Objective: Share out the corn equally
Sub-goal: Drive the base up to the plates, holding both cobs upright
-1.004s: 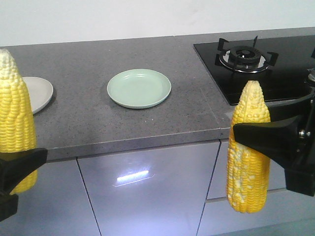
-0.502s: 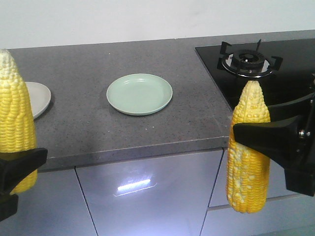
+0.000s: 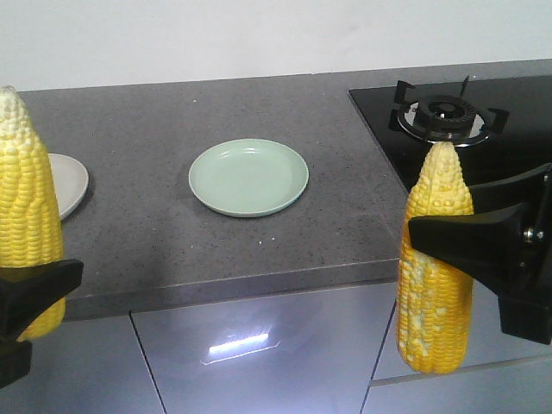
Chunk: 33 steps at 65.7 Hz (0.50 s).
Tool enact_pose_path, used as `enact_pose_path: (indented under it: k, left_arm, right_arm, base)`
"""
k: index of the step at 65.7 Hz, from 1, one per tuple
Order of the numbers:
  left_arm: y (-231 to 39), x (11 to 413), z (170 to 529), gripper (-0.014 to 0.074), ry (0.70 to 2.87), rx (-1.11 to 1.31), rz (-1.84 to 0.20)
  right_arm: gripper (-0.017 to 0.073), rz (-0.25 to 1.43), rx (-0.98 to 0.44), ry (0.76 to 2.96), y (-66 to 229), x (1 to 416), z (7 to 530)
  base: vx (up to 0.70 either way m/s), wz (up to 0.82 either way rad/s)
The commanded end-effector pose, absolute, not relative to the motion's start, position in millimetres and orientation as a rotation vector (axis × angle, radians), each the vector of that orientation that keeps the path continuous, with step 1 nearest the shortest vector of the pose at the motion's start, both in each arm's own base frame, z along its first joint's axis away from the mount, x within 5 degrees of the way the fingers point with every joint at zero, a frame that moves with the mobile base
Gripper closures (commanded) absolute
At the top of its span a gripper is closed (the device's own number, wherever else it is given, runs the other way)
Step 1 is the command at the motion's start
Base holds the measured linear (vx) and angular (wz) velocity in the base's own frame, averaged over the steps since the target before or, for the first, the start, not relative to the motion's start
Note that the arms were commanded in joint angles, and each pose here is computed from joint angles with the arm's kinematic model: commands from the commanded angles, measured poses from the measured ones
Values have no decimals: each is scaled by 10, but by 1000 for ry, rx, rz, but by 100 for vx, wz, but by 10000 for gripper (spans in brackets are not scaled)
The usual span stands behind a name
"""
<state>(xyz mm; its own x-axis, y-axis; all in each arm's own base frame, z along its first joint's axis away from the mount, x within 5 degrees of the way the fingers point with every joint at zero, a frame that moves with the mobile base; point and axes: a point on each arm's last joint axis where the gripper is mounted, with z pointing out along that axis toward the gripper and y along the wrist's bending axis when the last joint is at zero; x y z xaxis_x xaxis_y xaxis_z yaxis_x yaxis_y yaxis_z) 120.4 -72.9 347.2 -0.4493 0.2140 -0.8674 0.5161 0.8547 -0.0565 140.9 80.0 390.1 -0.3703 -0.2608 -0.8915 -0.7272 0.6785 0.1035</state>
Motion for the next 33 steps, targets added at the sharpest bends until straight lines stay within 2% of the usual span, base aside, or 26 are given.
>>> enact_pose_path:
  k: [1, 33]
  left_arm:
    - [-738, 1217, 3623, 308, 1945, 503, -411]
    - [-738, 1217, 3623, 308, 1945, 503, -411]
  right_arm:
    - [332, 618, -727, 1865, 796, 1396, 4036]
    - [332, 618, -727, 1865, 796, 1396, 4036]
  base:
    - [6, 2]
    - [6, 3]
